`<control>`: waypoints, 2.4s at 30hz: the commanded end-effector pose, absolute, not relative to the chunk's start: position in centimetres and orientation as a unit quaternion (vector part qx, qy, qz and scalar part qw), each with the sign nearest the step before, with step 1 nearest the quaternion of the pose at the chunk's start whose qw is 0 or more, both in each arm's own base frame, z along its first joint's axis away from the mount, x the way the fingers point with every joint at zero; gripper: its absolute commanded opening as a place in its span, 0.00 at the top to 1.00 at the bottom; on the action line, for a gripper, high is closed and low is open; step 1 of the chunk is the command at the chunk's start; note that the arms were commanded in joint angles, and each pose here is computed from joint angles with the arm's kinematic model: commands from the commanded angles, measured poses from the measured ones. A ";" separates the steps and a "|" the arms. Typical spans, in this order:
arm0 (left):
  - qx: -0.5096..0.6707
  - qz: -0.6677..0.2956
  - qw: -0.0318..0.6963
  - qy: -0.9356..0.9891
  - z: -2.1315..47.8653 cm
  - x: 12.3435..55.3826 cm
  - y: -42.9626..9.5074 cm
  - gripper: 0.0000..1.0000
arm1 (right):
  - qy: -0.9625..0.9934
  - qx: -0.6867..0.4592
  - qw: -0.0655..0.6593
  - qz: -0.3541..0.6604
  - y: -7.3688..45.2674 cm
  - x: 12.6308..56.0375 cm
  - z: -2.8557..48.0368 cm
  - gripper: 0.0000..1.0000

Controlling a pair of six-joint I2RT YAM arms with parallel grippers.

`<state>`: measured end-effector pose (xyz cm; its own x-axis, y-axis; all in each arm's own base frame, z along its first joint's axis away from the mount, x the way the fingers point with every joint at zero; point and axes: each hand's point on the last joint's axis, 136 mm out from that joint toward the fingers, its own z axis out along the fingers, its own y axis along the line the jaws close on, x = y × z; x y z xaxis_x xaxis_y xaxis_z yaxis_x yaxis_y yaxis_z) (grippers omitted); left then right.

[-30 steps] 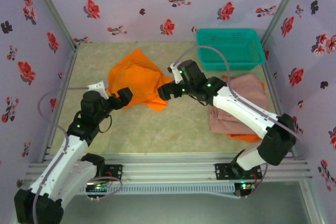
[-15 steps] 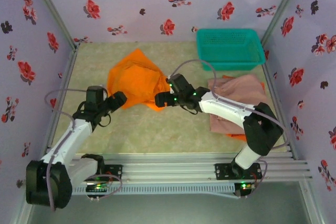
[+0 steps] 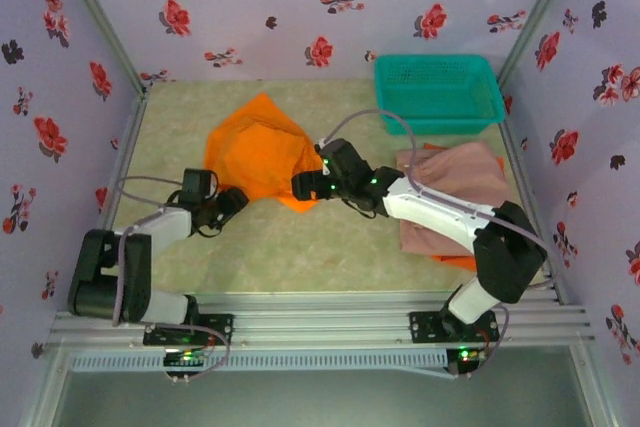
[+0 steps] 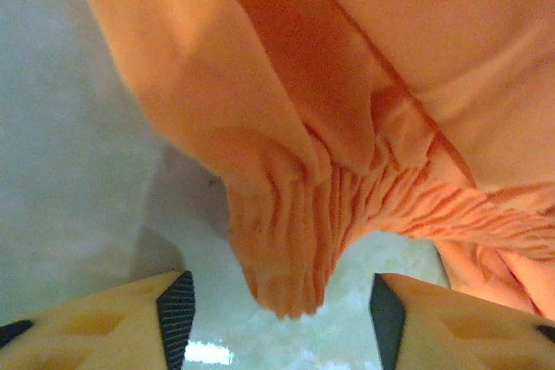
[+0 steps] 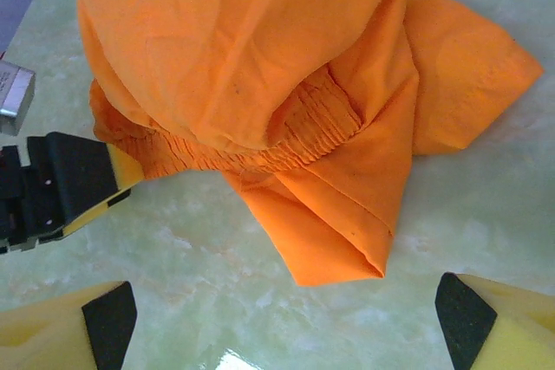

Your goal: Fold and stack the shorts

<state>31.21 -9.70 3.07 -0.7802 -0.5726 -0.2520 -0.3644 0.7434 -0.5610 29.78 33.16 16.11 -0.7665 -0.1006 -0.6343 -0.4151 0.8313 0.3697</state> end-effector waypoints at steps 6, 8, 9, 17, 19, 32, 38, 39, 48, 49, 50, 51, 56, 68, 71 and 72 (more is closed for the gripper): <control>-0.216 -0.254 0.282 0.900 5.8 36.4 -9.8 0.80 | 0.892 -0.179 0.344 0.231 33.2 28.9 17.0 0.08; -0.210 -0.255 0.293 0.898 6.9 37.3 -9.8 0.99 | 0.890 -0.188 0.348 0.228 33.5 28.7 17.1 0.08; -0.208 -0.256 0.296 0.896 7.6 37.6 -9.8 1.00 | 0.888 -0.193 0.353 0.225 33.6 28.6 17.3 0.08; -0.138 -0.280 0.415 0.855 24.0 37.9 -9.9 1.00 | 0.842 -0.275 0.428 0.177 35.9 28.4 21.4 0.08; -0.124 -0.281 0.440 0.844 28.2 37.5 -9.7 1.00 | 0.834 -0.289 0.442 0.161 36.4 28.7 22.2 0.08; -0.087 -0.313 0.534 0.781 43.3 35.8 -10.2 1.00 | 0.812 -0.255 0.451 0.269 42.6 27.3 25.2 0.08; -0.079 -0.265 0.590 0.759 49.1 34.4 -9.6 1.00 | 0.798 -0.266 0.457 0.289 45.9 25.6 26.8 0.08; -0.077 -0.266 0.593 0.756 49.6 34.4 -9.9 1.00 | 0.799 -0.265 0.457 0.287 46.1 25.5 26.8 0.08; -0.042 -0.292 0.533 0.793 44.7 35.8 -17.9 1.00 | 0.816 -0.162 0.475 0.287 44.0 26.4 25.0 0.09; -0.037 -0.299 0.521 0.799 43.7 36.1 -19.3 1.00 | 0.817 -0.147 0.478 0.287 43.3 26.4 24.7 0.09; -0.035 -0.309 0.507 0.804 42.8 36.4 -20.6 1.00 | 0.818 -0.131 0.483 0.283 42.3 26.4 24.5 0.09; -0.032 -0.316 0.495 0.809 41.9 36.6 -21.7 1.00 | 0.822 -0.117 0.486 0.274 41.3 26.4 24.1 0.09; -0.016 -0.319 0.435 0.842 36.5 39.2 -26.5 1.00 | 0.851 -0.062 0.477 0.211 35.8 26.1 21.0 0.12; -0.050 -0.284 0.401 0.869 29.4 44.6 -26.9 1.00 | 0.891 0.057 0.397 0.213 34.2 29.1 15.6 0.24; -0.058 -0.285 0.403 0.868 29.1 44.7 -26.1 1.00 | 0.894 0.088 0.364 0.245 35.2 30.5 14.3 0.25; -0.060 -0.286 0.406 0.866 29.1 44.7 -25.9 1.00 | 0.894 0.098 0.354 0.257 35.6 30.8 13.9 0.25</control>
